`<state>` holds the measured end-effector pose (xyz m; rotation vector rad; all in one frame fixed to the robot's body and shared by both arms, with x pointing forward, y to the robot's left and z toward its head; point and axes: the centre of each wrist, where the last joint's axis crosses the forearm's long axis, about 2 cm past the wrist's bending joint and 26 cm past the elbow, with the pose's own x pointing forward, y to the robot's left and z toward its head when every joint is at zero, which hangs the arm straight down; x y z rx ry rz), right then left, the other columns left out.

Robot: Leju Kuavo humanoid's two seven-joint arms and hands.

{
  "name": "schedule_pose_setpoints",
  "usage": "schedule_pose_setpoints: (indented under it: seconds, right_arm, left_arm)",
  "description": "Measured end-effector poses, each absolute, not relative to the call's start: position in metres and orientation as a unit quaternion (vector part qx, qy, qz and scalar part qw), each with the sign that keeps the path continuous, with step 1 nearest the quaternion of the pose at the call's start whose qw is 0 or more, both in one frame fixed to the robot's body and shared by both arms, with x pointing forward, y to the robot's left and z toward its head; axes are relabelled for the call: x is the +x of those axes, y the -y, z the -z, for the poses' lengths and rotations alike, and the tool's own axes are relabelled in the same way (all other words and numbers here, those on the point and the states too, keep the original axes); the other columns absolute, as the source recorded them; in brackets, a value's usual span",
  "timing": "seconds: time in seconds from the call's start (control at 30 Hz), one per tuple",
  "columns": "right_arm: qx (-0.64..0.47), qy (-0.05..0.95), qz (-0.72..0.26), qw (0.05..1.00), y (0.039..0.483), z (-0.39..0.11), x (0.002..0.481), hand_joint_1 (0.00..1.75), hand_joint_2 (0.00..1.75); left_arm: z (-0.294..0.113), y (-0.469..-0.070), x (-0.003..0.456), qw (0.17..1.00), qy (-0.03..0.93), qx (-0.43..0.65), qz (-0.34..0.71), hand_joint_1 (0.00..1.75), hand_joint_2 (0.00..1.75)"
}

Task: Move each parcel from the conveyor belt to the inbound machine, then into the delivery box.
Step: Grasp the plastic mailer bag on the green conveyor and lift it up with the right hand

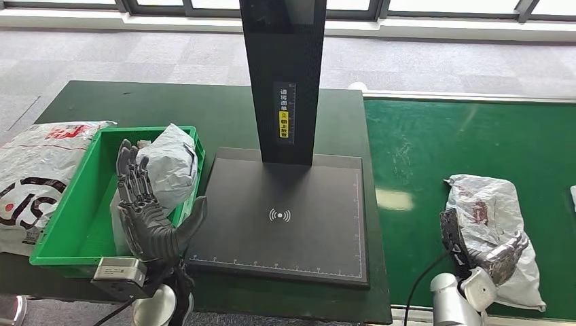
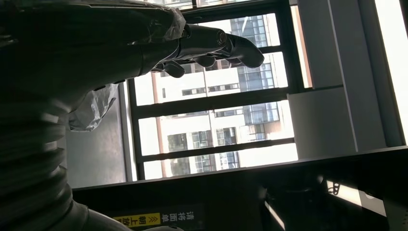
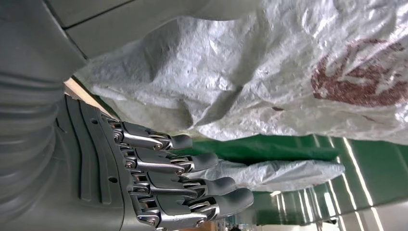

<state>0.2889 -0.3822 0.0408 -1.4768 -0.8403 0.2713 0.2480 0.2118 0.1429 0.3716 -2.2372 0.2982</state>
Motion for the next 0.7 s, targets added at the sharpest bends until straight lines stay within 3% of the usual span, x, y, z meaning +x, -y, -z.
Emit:
schedule_pose_setpoints:
  seconds: [0.7]
  right_arm:
    - [-0.613, 0.307, -0.155, 0.711, 0.384, -0.020, 0.293, 0.00, 1.75]
  left_arm:
    - [-0.145, -0.213, 0.246, 0.419, 0.890, 0.144, -0.112, 0.00, 1.75]
